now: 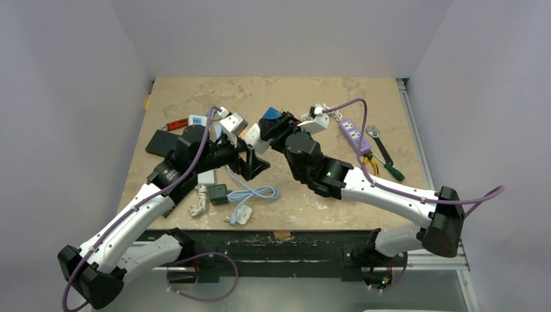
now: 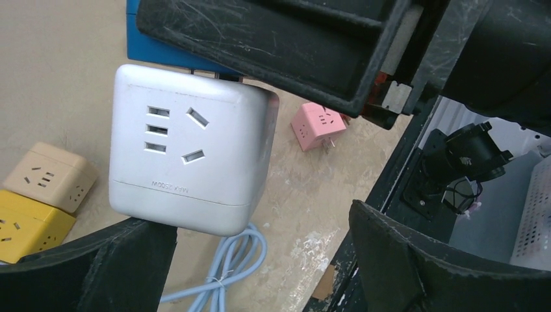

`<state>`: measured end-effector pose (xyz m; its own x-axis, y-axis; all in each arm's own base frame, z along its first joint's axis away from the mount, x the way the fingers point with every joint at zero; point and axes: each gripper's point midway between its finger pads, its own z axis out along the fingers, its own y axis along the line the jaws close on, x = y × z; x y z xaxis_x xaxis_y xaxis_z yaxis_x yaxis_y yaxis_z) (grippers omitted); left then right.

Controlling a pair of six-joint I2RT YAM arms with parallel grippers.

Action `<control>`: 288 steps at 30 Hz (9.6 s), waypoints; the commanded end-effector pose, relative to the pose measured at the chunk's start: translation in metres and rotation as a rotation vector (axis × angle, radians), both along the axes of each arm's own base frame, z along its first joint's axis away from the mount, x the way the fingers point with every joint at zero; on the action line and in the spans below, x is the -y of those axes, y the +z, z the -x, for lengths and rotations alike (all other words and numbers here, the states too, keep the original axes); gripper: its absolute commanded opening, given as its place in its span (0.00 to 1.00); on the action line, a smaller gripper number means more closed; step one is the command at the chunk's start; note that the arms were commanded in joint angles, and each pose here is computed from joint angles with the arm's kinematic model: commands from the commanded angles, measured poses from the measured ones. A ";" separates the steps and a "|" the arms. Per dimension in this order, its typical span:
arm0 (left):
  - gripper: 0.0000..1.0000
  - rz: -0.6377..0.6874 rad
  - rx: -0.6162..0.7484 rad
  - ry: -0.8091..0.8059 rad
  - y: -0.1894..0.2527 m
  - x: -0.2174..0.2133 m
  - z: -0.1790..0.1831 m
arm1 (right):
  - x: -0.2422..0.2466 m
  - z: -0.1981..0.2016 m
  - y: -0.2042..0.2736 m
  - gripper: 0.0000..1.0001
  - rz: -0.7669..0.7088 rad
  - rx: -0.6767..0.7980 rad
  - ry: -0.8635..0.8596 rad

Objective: Pull the plug off the socket
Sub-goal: Remove the plug from the socket, then place the plug at the center of the board, then place the socket at the center of the board, then move the socket to the center of the board.

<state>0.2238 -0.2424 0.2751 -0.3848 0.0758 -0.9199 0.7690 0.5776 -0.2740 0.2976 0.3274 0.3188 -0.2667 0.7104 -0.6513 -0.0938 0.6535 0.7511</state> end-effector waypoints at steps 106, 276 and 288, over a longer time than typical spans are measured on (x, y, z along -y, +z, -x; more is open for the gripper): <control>0.00 0.045 0.195 -0.105 0.068 -0.015 0.010 | -0.064 0.037 0.094 0.64 -0.204 0.122 0.328; 1.00 -0.543 -0.606 0.293 -0.148 -0.153 -0.131 | 0.056 -0.081 -0.100 0.99 0.723 -0.363 0.266; 1.00 -0.496 -0.799 0.278 -0.213 -0.130 -0.118 | 0.083 -0.069 -0.099 0.96 0.703 -0.338 0.167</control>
<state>0.3261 -0.0988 0.0662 -0.9380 0.2562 -0.2333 0.3185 0.9027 -0.2892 0.3610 0.2513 0.1906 -0.6788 0.0271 -0.7338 -0.1057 0.9853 0.1342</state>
